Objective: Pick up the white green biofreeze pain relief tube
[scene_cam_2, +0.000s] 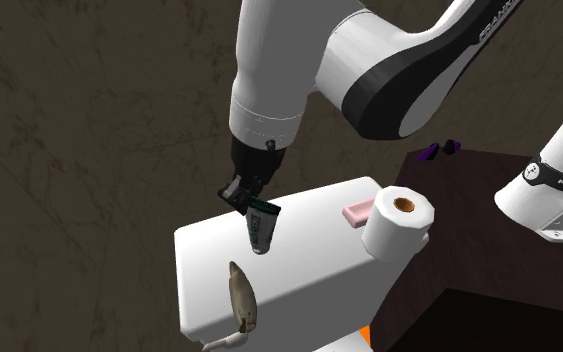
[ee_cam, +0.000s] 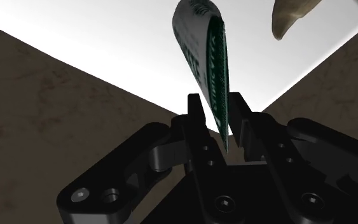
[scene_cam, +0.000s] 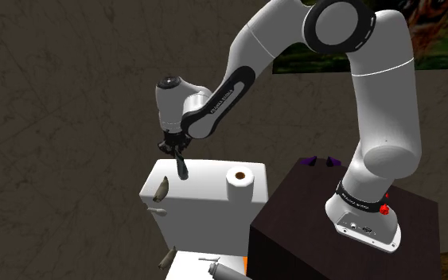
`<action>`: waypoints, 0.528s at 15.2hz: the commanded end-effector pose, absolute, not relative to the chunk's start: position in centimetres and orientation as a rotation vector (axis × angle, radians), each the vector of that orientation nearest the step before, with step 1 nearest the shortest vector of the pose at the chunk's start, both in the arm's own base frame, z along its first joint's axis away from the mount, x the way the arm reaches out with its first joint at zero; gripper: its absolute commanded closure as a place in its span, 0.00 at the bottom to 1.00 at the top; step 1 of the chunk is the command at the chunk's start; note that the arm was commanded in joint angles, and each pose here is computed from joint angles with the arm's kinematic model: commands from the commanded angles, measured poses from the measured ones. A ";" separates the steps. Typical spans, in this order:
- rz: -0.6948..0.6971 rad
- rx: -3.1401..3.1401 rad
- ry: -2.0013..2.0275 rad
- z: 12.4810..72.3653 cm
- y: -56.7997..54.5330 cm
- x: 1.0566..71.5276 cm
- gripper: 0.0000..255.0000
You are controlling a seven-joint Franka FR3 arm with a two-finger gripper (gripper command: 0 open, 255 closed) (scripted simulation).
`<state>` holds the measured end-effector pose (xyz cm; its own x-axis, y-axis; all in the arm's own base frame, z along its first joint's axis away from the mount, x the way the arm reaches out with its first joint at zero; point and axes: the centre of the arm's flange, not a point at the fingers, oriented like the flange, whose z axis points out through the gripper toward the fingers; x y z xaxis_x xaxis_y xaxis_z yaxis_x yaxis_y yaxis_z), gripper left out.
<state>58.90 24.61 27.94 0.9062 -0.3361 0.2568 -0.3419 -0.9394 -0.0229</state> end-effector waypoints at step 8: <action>0.402 3.045 -0.541 32.4 24.6 58.9 1.00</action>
